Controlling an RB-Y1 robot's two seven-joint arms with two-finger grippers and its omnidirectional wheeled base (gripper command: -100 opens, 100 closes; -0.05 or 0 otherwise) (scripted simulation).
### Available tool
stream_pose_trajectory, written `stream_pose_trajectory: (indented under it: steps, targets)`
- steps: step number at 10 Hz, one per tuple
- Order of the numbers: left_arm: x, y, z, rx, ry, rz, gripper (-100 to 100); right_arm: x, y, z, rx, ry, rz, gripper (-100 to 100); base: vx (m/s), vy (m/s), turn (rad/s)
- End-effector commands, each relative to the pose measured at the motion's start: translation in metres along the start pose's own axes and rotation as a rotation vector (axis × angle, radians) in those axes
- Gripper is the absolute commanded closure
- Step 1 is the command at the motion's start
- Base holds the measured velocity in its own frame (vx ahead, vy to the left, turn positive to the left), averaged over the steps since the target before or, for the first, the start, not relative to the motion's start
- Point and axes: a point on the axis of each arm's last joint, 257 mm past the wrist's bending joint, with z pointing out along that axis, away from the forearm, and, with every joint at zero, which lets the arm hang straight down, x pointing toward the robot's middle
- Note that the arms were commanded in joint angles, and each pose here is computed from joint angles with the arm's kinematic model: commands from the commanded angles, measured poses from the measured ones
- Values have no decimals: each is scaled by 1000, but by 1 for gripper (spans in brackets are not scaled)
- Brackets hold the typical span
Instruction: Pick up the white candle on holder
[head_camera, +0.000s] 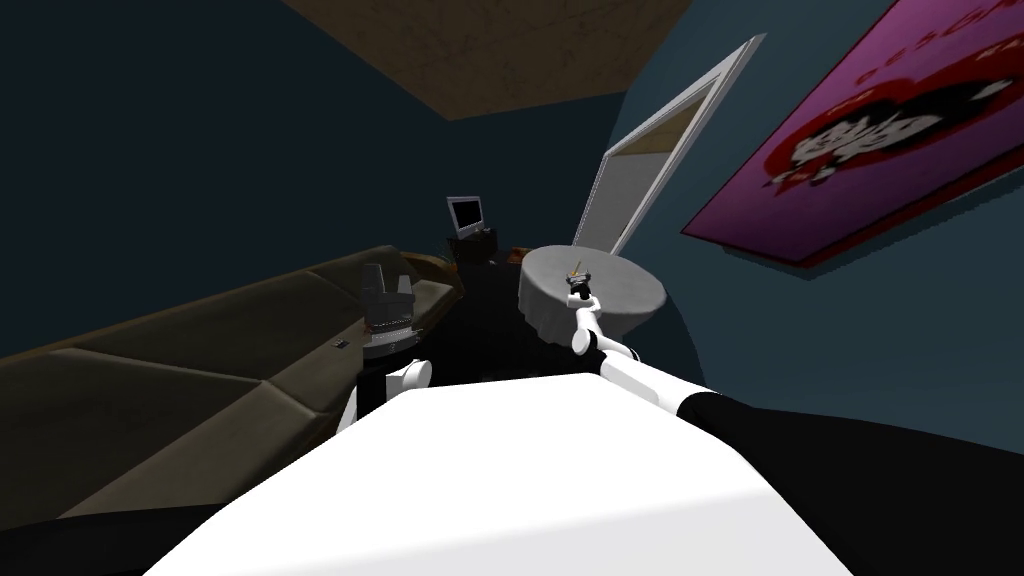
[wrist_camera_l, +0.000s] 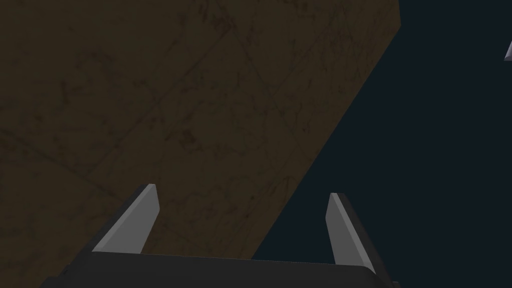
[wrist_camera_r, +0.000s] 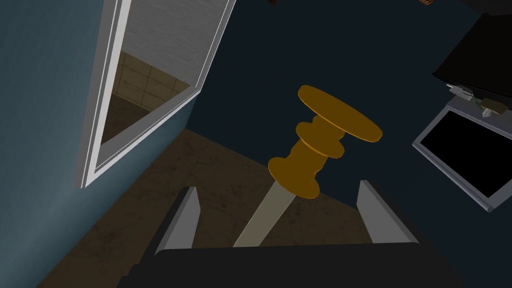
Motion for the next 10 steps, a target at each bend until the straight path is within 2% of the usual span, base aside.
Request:
stream_pose_trajectory:
  steps: [1, 3, 4, 5, 6, 7, 9, 10]
  targets:
    - [0, 0, 0, 0, 0, 0, 0, 2, -2, 2, 1, 1, 0, -100, 0, 2, -22]
    - [0, 0, 0, 0, 0, 0, 0, 28, -45, 8, 48, 33, 12, -100, -24, 36, 292]
    - [0, 0, 0, 0, 0, 0, 0, 28, -55, 10, 58, 31, 3, -100, -27, 34, 113]
    - [0, 0, 0, 0, 0, 0, 0, 30, -53, 9, 55, 35, 4, -100, -13, 18, -45]
    - [0, 0, 0, 0, 0, 0, 0, 39, -82, 12, 88, 44, 6, -100, -21, 38, 222]
    - [0, 0, 0, 0, 0, 0, 0, 49, -74, 10, 73, 64, 9, -100, -18, 28, 127]
    - [0, 0, 0, 0, 0, 0, 0, 39, -82, 12, 88, 44, 6, -100, -3, 8, -27]
    - [0, 0, 0, 0, 0, 0, 0, 50, -109, 13, 119, 57, 11, -100, -12, 25, 255]
